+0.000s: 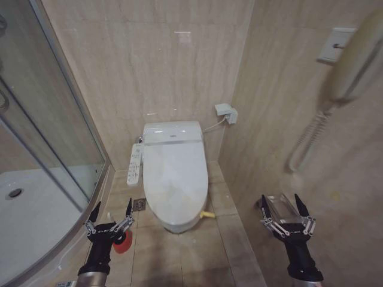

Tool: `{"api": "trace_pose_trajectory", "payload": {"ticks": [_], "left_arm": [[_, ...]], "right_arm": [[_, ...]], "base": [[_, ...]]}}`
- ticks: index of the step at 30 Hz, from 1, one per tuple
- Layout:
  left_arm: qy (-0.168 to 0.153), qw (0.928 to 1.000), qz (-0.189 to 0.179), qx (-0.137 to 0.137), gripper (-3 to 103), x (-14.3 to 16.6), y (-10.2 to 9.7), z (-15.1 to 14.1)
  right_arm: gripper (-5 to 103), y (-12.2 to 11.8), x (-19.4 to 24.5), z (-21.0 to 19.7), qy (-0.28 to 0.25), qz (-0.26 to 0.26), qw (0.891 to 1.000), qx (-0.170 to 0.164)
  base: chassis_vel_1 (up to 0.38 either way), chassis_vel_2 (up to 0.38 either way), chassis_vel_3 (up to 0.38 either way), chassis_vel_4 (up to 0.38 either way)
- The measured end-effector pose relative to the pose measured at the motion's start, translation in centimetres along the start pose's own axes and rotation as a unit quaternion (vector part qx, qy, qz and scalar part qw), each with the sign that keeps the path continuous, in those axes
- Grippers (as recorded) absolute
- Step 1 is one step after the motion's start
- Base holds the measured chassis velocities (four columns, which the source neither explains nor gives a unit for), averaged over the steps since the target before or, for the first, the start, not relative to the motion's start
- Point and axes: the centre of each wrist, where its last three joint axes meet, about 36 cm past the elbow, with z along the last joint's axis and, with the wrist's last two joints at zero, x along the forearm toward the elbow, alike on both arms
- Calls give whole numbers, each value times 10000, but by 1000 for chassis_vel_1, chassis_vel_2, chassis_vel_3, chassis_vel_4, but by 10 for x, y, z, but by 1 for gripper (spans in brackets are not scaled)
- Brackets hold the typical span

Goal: Open the toilet lid, clean the toilet bowl with a toilet brush, close the toilet lid, and flush.

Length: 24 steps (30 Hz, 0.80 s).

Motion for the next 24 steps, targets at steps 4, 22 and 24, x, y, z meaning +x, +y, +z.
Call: {"api": "trace_pose_trajectory", "payload": {"ticks": [4, 22, 24], "left_arm": [[23, 10000, -11, -11, 100, 0, 1, 3], [4, 10000, -38, -8, 100, 1, 1, 5], [17, 10000, -38, -14, 100, 1, 0, 7]], "right_arm": [[100, 3, -2, -2, -42, 31, 10000, 1], [100, 6, 0, 0, -89, 67, 9999, -83], [100, 4, 5, 5, 12, 5, 10000, 73]], "base": [[-81, 68, 31, -70], [17, -21, -16, 12], [0, 0, 0, 0]]}}
